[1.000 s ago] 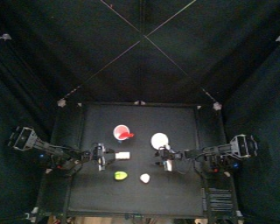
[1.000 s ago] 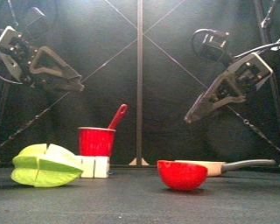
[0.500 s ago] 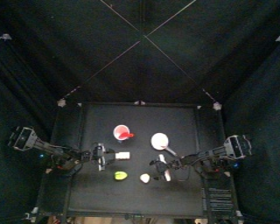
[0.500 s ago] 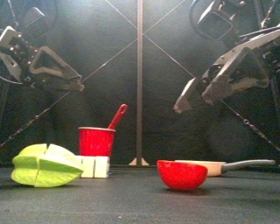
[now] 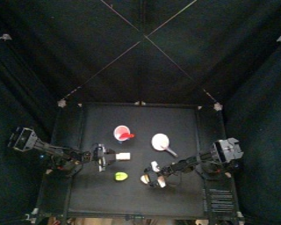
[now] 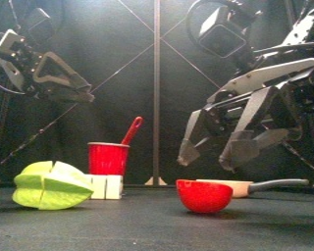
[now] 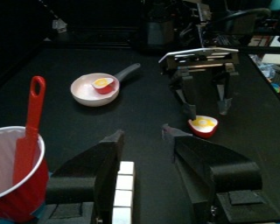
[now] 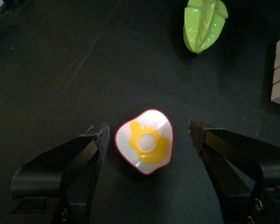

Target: Grab apple half on table

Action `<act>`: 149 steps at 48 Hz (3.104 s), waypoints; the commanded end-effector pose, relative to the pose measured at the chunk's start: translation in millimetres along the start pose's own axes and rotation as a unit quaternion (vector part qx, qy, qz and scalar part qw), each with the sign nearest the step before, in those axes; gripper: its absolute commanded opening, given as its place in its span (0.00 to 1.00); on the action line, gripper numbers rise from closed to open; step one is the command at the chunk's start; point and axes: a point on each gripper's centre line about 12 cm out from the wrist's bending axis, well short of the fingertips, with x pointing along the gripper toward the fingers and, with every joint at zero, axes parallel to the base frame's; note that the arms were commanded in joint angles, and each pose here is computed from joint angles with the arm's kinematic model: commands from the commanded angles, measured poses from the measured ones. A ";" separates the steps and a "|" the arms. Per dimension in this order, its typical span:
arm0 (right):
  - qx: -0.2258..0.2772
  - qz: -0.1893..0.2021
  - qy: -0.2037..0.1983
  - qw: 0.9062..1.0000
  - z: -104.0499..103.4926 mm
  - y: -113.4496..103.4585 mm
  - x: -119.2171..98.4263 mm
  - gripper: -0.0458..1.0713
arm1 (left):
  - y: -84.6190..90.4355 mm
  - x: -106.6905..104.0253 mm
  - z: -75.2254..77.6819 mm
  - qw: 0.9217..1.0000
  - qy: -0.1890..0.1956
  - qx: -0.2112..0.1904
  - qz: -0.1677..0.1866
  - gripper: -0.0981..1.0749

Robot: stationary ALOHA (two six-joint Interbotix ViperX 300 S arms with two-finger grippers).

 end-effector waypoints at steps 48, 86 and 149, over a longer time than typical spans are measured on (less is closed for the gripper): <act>-0.003 -0.009 0.043 0.999 -1.0 -5.3 21.5 0.94 | -0.5 2.0 4.9 1.000 -0.008 -0.001 0.001 0.77; -0.003 -0.010 0.043 0.999 -1.3 -6.4 21.4 0.93 | -0.5 2.0 4.9 1.000 -0.008 -0.001 0.001 0.77; 0.019 -0.025 0.002 1.000 22.2 -3.5 -31.7 0.70 | -0.5 2.0 4.9 1.000 -0.008 -0.001 0.001 0.77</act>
